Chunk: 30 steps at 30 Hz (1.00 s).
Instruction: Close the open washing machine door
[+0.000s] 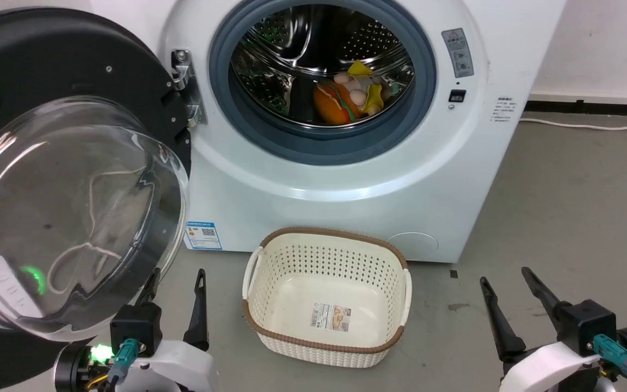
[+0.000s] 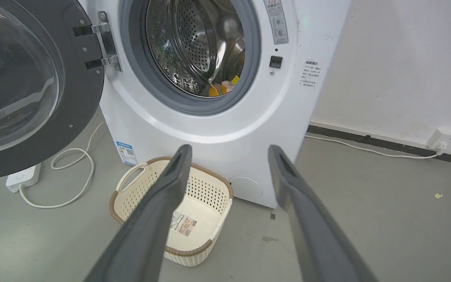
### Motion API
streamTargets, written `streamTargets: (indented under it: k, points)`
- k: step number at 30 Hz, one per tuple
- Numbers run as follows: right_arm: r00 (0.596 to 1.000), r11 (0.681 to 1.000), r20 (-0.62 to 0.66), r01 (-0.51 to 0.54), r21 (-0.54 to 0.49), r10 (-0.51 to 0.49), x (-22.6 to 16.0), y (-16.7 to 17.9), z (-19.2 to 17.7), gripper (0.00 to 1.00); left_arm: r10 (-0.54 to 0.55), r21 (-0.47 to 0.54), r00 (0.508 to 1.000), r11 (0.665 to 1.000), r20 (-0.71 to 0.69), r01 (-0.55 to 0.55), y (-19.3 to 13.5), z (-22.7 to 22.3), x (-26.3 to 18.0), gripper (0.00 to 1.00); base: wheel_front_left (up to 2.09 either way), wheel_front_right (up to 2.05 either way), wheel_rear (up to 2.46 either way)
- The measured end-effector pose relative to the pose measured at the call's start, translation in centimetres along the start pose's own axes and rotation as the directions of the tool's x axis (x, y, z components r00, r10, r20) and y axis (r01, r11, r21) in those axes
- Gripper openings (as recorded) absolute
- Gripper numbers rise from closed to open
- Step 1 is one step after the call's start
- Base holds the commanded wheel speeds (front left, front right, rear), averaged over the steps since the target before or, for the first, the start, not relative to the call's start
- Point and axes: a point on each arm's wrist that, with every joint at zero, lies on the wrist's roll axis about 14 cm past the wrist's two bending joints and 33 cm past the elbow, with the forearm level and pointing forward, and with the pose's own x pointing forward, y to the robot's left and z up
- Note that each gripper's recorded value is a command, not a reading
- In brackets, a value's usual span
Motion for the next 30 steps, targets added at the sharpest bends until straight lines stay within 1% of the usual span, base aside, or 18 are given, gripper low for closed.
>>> streamTargets:
  k: [11, 20, 30]
  points:
    - [0.998, 0.998, 0.037, -0.059, -0.002, 0.059, 0.9, 1.9, 0.8, 1.0, 0.044, 0.0, 0.999, 0.999, 0.023, -0.044, 1.4, 0.3, -1.1, 1.0, 0.0, 0.0, 0.0]
    - [0.986, 0.987, 0.045, -0.159, -0.002, 0.159, 1.9, 5.2, 0.7, 1.0, 0.115, 0.0, 0.992, 0.993, 0.045, -0.115, 3.5, 0.7, -2.2, 1.0, 0.0, 0.0, 0.0]
    - [0.967, 0.97, 0.071, -0.244, -0.004, 0.243, 2.9, 8.1, 1.1, 1.0, 0.186, -0.007, 0.98, 0.982, 0.076, -0.186, 5.2, 1.3, -3.7, 1.0, -0.13, -0.13, -0.13]
